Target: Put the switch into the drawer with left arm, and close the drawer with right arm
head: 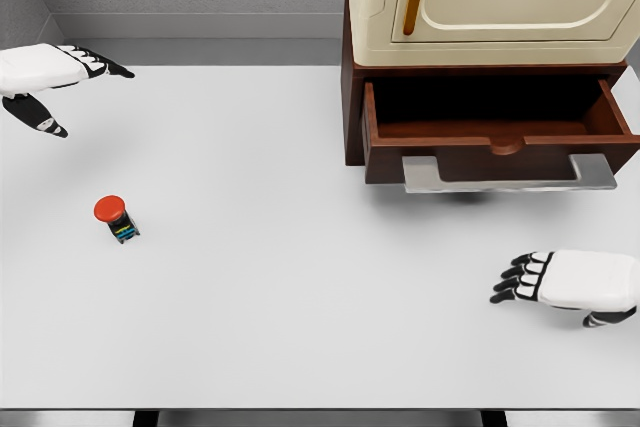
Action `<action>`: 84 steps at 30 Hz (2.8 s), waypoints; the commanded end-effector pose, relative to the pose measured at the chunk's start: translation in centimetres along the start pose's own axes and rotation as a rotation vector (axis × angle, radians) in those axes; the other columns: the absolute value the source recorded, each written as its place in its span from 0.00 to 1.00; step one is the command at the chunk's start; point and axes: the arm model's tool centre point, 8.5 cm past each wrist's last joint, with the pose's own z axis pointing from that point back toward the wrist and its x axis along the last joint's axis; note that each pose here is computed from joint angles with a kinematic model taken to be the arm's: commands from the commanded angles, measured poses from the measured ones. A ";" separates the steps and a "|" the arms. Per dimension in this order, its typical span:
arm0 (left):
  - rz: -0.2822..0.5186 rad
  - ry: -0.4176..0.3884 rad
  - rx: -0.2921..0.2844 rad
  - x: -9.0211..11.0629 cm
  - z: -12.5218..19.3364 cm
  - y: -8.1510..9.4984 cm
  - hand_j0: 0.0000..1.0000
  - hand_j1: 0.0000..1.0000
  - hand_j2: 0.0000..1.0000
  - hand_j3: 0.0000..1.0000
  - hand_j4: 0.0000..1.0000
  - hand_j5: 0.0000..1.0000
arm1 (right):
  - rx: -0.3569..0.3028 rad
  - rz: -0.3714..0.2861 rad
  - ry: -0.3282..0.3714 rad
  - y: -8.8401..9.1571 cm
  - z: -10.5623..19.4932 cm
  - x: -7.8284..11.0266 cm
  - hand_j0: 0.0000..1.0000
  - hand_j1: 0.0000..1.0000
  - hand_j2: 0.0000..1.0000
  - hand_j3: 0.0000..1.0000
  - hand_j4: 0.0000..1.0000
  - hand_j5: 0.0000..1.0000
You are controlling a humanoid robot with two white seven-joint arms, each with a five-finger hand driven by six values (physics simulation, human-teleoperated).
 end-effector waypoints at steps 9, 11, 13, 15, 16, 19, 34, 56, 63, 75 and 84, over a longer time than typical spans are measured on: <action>-0.046 0.016 -0.049 -0.1 2.0 -0.1 1.00 1.00 1.00 1.00 1.00 1.00 | -0.004 0.023 0.060 -1.2 2.2 -1.1 1.00 1.00 1.00 1.00 1.00 1.00; -0.112 0.011 -0.098 0.7 3.6 -0.1 1.00 1.00 1.00 1.00 1.00 1.00 | 0.013 0.016 0.063 -0.7 2.5 -1.1 1.00 1.00 1.00 1.00 1.00 1.00; -0.187 -0.109 -0.151 4.8 1.5 -1.0 1.00 1.00 1.00 1.00 1.00 1.00 | 0.041 0.015 0.081 -0.3 3.5 -1.3 1.00 1.00 1.00 1.00 1.00 1.00; -0.200 -0.156 -0.191 6.2 0.6 -2.4 1.00 1.00 1.00 1.00 1.00 1.00 | 0.058 0.017 0.097 -0.2 4.3 -1.5 1.00 1.00 1.00 1.00 1.00 1.00; -0.197 -0.171 -0.221 6.6 0.1 -3.5 1.00 1.00 1.00 1.00 1.00 1.00 | 0.061 0.017 0.099 -0.2 4.4 -1.5 1.00 1.00 1.00 1.00 1.00 1.00; -0.184 -0.198 -0.273 7.2 -0.6 -5.4 0.92 0.92 0.92 0.92 0.92 0.92 | 0.098 0.022 0.135 0.0 6.2 -1.9 1.00 1.00 1.00 1.00 1.00 1.00; -0.185 -0.155 -0.364 5.9 0.8 -8.1 0.86 0.86 0.86 0.86 0.86 0.86 | 0.212 -0.167 0.493 6.2 17.2 -8.8 1.00 1.00 1.00 1.00 1.00 1.00; -0.191 -0.188 -0.346 7.0 0.2 -7.8 0.77 0.77 0.77 0.77 0.77 0.77 | 0.011 -0.445 1.129 10.4 35.6 -14.5 1.00 1.00 1.00 1.00 1.00 1.00; -0.193 -0.188 -0.347 7.0 0.3 -7.7 0.66 0.66 0.66 0.66 0.66 0.66 | -0.081 -0.470 1.193 10.1 37.3 -14.7 1.00 1.00 1.00 1.00 1.00 1.00; -0.193 -0.189 -0.348 7.0 0.2 -7.8 0.42 0.42 0.42 0.42 0.42 0.42 | -0.168 -0.540 1.205 9.1 38.0 -15.1 1.00 1.00 1.00 1.00 1.00 1.00; -0.214 -0.223 -0.335 8.3 0.0 -7.3 0.39 0.39 0.39 0.39 0.39 0.39 | -0.265 -0.858 1.144 14.8 35.6 -14.6 1.00 1.00 1.00 1.00 1.00 1.00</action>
